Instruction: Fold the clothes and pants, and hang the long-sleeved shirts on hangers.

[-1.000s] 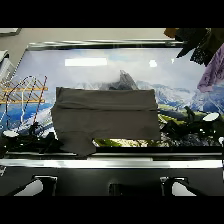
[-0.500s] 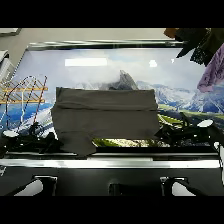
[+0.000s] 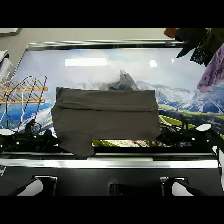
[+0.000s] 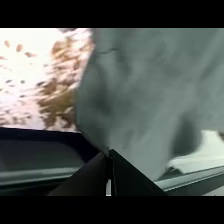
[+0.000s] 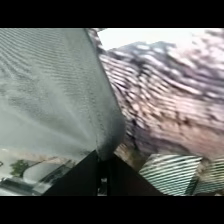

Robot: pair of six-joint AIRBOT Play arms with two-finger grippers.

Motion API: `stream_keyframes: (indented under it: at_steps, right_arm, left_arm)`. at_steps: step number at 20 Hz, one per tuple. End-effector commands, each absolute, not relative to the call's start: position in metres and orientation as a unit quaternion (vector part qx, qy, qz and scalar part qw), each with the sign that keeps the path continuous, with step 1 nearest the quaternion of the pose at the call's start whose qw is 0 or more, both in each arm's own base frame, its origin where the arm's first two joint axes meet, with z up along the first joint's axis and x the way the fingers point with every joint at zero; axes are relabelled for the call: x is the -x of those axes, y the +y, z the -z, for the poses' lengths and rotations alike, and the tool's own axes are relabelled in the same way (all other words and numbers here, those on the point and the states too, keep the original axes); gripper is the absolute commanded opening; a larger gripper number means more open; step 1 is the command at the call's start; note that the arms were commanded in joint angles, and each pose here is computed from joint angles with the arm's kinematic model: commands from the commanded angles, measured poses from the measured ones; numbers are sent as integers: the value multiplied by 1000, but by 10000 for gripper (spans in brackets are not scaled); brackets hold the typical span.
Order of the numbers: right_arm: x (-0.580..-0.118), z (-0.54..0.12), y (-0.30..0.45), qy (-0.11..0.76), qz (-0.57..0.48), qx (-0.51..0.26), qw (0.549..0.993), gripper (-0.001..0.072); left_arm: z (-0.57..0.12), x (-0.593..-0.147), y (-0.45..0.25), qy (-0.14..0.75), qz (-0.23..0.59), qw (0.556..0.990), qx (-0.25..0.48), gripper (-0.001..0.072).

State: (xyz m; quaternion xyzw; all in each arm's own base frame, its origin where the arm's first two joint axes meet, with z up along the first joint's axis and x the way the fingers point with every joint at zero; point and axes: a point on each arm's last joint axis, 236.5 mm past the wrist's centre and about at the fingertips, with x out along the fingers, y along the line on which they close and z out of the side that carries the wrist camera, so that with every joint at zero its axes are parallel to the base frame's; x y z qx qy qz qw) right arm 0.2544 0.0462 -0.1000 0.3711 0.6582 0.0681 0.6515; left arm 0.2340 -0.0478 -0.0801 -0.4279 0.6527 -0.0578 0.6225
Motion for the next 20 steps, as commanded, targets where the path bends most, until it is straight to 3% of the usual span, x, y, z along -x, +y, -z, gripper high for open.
stream_keyframes:
  at_steps: [1,6,10,15,20]
  right_arm:
    - [-237,72,57,669,-82,-378,635,31]
    - [-191,28,60,694,-59,-353,624,31]
    - [-164,1,59,685,-42,-329,648,30]
    - [-231,-20,34,609,-34,-317,726,29]
    - [-312,-11,33,603,-75,-306,733,29]
  left_arm:
    - [41,-236,-46,637,59,630,441,19]
    - [-10,-206,-45,609,13,670,424,19]
    - [-33,-181,-52,592,6,700,400,19]
    - [-40,-227,-49,555,35,710,431,19]
    - [-34,-308,-20,559,59,724,399,19]
